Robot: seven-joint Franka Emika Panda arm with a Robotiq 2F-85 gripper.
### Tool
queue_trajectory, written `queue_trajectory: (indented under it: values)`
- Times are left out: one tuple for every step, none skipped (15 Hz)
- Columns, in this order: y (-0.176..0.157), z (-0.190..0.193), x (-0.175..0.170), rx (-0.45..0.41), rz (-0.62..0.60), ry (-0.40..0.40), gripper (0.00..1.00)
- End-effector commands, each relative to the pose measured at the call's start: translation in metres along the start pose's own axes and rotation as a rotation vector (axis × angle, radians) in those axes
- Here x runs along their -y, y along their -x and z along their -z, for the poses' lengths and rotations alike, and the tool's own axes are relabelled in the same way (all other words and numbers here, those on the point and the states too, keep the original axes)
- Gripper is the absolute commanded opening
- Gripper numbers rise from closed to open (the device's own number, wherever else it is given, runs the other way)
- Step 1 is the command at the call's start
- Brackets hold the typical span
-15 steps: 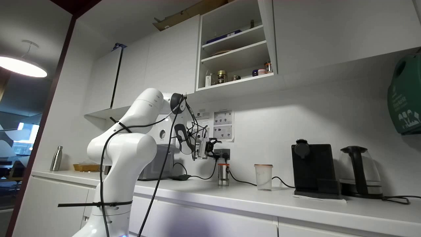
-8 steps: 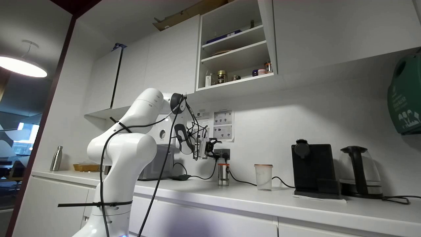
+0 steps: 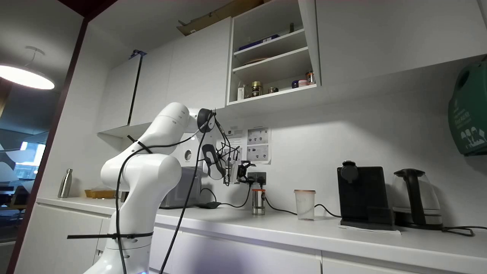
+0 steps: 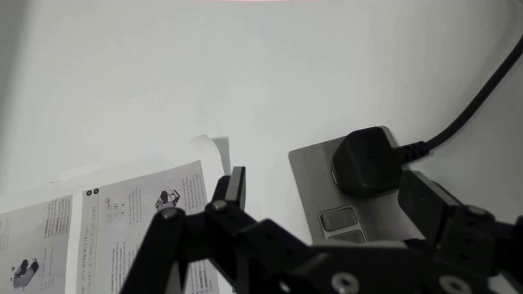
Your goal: Turn off the left switch of the socket
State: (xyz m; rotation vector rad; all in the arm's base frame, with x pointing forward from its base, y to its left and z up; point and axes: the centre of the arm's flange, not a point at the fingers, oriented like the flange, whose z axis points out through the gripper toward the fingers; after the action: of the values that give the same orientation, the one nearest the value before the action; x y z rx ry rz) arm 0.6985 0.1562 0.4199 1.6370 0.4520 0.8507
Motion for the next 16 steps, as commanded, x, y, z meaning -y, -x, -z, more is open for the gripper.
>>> queue_trajectory:
  values:
    - [-0.001,-0.017,0.034,-0.068,0.021,0.009,1.0]
    - [0.0,-0.02,0.046,-0.081,0.018,0.0,1.0]
    - [0.002,-0.023,0.057,-0.09,0.013,-0.002,1.0]
    - [0.004,-0.027,0.068,-0.1,0.007,0.004,1.0]
    - [0.006,-0.03,0.078,-0.114,0.001,0.012,1.0]
    - [0.007,-0.032,0.087,-0.132,0.011,0.031,1.0]
    - [0.009,-0.034,0.095,-0.154,0.029,0.052,1.0]
    - [0.009,-0.035,0.101,-0.185,0.053,0.08,1.0]
    - [0.01,-0.037,0.106,-0.216,0.081,0.112,1.0]
    - [0.01,-0.038,0.109,-0.248,0.136,0.166,1.0]
    - [0.009,-0.04,0.11,-0.275,0.167,0.203,1.0]
    - [0.01,-0.041,0.111,-0.296,0.203,0.242,1.0]
    - [0.01,-0.042,0.11,-0.314,0.227,0.285,1.0]
    - [0.01,-0.044,0.109,-0.324,0.253,0.33,1.0]
    - [0.01,-0.045,0.108,-0.336,0.274,0.374,1.0]
    - [0.01,-0.046,0.106,-0.344,0.297,0.418,1.0]
